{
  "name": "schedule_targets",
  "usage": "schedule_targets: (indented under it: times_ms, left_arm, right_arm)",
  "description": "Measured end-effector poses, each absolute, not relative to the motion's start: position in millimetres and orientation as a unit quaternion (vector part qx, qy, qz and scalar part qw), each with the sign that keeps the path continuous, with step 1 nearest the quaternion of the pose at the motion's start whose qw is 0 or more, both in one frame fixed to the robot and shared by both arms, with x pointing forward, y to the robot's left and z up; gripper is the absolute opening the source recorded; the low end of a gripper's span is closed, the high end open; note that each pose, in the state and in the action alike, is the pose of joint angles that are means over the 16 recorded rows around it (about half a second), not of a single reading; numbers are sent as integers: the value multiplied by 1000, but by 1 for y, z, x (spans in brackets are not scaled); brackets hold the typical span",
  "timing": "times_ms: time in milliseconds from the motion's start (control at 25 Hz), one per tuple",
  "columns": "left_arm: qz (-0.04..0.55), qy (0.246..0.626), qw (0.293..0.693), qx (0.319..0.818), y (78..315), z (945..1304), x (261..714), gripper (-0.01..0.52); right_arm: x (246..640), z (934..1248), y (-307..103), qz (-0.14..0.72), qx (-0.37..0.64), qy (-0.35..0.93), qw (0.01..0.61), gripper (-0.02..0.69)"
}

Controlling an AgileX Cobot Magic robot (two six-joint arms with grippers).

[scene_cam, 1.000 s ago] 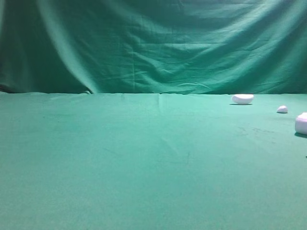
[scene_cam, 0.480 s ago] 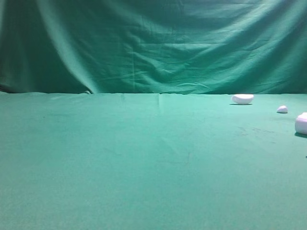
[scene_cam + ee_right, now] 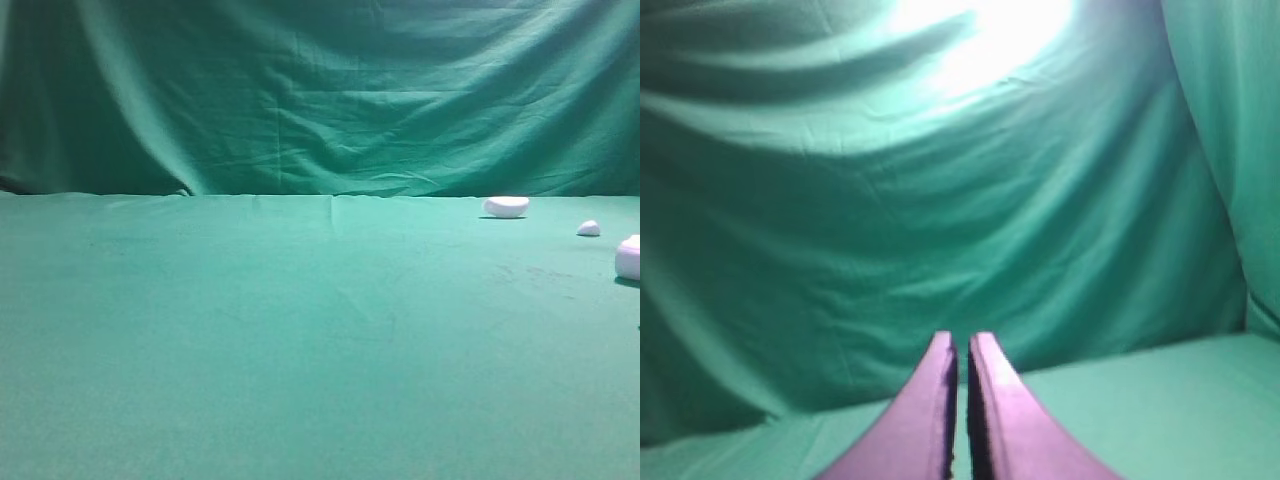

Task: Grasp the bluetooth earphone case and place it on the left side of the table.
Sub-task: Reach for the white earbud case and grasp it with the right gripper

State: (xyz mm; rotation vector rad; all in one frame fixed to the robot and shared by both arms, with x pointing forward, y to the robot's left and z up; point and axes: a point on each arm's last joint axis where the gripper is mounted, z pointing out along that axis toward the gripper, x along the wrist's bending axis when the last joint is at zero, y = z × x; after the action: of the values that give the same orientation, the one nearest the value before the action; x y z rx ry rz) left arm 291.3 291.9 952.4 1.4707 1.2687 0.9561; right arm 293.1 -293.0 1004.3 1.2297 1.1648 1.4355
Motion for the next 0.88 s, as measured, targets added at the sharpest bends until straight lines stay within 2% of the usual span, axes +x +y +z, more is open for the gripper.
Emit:
schedule_targets:
  times_ms: [200, 440, 640, 880]
  left_arm:
    - [390, 518, 469, 600, 292, 952, 291, 0]
    - [390, 518, 469, 600, 292, 952, 291, 0]
    - [390, 518, 469, 600, 292, 952, 291, 0]
    - [390, 518, 469, 600, 292, 952, 291, 0]
  right_arm:
    - [295, 1032, -293, 554, 505, 493, 441, 0]
    - [304, 1053, -293, 463, 552, 566, 400, 0]
    - [325, 1058, -292, 376, 590, 626, 344, 0]
    - [357, 1056, -286, 273, 637, 679, 243, 0]
